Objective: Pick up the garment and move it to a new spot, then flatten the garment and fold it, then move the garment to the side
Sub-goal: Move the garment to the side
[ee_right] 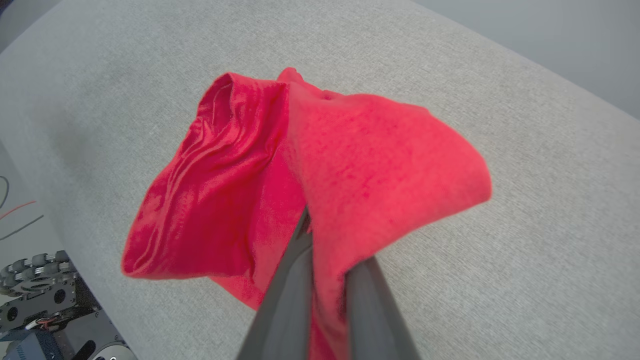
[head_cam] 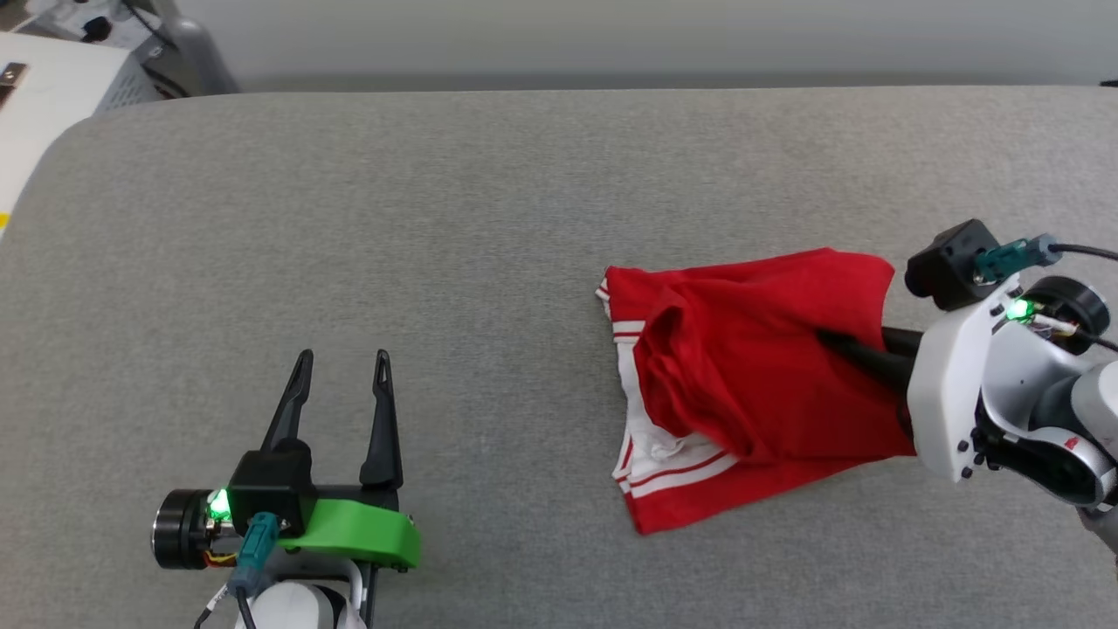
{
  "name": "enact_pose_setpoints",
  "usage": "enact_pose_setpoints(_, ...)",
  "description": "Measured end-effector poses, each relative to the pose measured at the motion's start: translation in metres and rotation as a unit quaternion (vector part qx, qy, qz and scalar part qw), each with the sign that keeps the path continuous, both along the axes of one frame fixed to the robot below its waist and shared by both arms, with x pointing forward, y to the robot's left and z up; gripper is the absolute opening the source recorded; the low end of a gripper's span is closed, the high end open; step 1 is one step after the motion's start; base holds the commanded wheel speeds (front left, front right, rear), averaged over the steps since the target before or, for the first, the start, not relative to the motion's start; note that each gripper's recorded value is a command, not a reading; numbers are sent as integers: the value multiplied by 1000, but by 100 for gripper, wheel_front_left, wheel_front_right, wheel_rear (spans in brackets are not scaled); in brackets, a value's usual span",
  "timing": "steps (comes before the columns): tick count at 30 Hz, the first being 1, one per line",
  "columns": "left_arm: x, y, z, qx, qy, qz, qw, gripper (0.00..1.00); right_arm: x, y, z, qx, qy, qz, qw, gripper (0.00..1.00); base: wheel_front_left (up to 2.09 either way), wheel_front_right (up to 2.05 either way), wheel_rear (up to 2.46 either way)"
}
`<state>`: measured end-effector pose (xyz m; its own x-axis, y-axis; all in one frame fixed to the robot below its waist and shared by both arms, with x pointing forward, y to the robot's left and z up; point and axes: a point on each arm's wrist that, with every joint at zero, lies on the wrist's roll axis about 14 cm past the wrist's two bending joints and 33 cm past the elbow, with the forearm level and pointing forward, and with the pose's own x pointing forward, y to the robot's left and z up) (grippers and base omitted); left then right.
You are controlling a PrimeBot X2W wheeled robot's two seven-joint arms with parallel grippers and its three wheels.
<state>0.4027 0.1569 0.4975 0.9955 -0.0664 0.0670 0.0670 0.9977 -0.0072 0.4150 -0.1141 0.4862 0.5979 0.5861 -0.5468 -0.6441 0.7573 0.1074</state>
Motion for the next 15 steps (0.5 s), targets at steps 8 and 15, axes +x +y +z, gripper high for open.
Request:
enact_pose_setpoints(8, 31, -40, 0, -4, -13, -59, 998, 100, 10, -75, 8, -41, -7, -90, 995, 0, 0, 0, 0)
enact_pose_setpoints(15, 60, -57, -14, -2, -12, -87, 996, 100, 28, -163, -12, -126, 22, -179, 975, 0, 0, 0, 0)
